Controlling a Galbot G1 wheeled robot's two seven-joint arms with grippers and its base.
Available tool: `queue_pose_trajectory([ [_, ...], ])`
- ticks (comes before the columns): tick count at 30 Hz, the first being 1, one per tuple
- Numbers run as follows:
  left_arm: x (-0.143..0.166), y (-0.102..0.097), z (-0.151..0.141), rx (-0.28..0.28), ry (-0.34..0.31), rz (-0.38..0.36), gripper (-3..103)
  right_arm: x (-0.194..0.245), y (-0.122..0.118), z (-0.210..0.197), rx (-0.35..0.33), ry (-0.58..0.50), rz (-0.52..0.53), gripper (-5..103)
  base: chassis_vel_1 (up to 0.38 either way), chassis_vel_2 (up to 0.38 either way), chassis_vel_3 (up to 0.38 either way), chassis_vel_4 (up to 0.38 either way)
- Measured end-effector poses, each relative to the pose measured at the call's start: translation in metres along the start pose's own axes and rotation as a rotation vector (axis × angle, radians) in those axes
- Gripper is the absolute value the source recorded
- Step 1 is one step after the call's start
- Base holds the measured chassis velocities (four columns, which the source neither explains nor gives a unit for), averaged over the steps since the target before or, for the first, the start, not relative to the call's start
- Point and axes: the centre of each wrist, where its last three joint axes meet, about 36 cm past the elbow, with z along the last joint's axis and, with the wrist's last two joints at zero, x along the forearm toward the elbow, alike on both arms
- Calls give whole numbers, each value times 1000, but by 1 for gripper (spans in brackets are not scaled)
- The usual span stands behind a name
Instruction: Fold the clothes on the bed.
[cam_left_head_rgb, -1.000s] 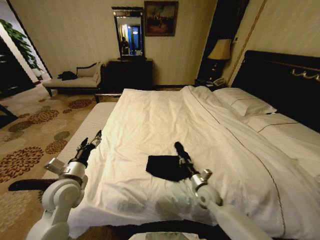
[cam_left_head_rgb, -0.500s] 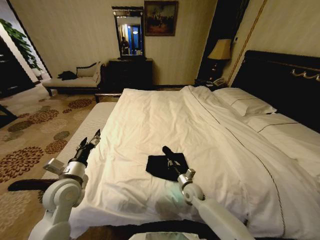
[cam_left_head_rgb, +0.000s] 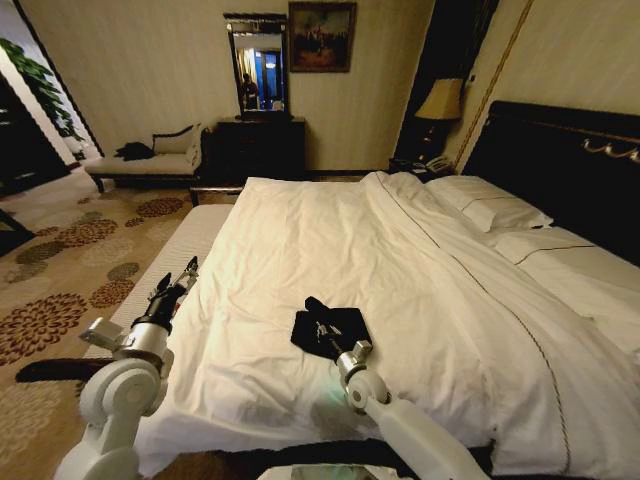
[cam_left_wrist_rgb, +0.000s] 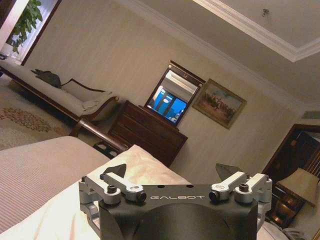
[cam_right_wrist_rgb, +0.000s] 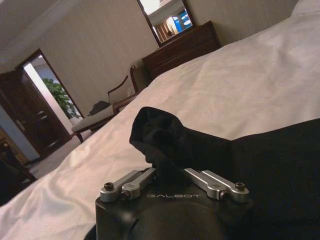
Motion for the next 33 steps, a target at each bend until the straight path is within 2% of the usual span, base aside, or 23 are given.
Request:
queue_pose_trajectory([
  [3, 0, 0, 0, -2, 1, -1, 100, 3, -1, 2, 32, -8, -14, 2, 0, 0, 0, 0],
  [5, -1, 1, 0, -4, 3, -1, 100, 12, -1, 1, 61, -50, -93, 12, 0, 0, 0, 0],
  [6, -1, 1, 0, -4, 3, -1, 100, 12, -1, 1, 61, -50, -93, 12, 0, 0, 0, 0],
  [9, -3, 2, 1, -4, 6, -4, 100, 23, -2, -4, 90, -117, -212, 27, 0, 0, 0, 0],
  [10, -3, 2, 1, -4, 6, -4, 100, 23, -2, -4, 90, -117, -212, 27, 0, 0, 0, 0],
  [12, -4, 3, 2, -6, 9, -7, 100, 25, -3, -10, 95, -160, -262, 38, 0, 0, 0, 0],
  [13, -4, 4, 2, -8, 10, -9, 100, 24, -5, -13, 98, -172, -266, 44, 0, 0, 0, 0],
  [15, -4, 4, 3, -8, 10, -10, 100, 23, -9, -15, 102, -176, -259, 44, 0, 0, 0, 0],
  [18, -3, 3, 3, -11, 10, -10, 100, 15, -21, -13, 96, -160, -190, 60, 0, 0, 0, 0],
  [19, -3, 3, 3, -11, 10, -10, 100, 15, -21, -13, 96, -160, -190, 60, 0, 0, 0, 0],
  [21, -2, 3, 2, -13, 9, -9, 100, 12, -23, -12, 84, -157, -157, 71, 0, 0, 0, 0],
  [24, -2, 4, 0, -17, 6, -11, 100, 11, -24, -13, 66, -156, -143, 77, 0, 0, 0, 0],
  [28, -1, 3, 1, -16, 6, -11, 100, -6, -8, -15, -51, -130, -90, 97, 0, 0, 0, 0],
  [29, -1, 3, 1, -16, 6, -11, 100, -6, -8, -15, -51, -130, -90, 97, 0, 0, 0, 0],
  [33, 4, 1, 4, -13, 13, -14, 100, -38, 7, -9, -132, -92, -73, 100, 0, 0, 0, 0],
])
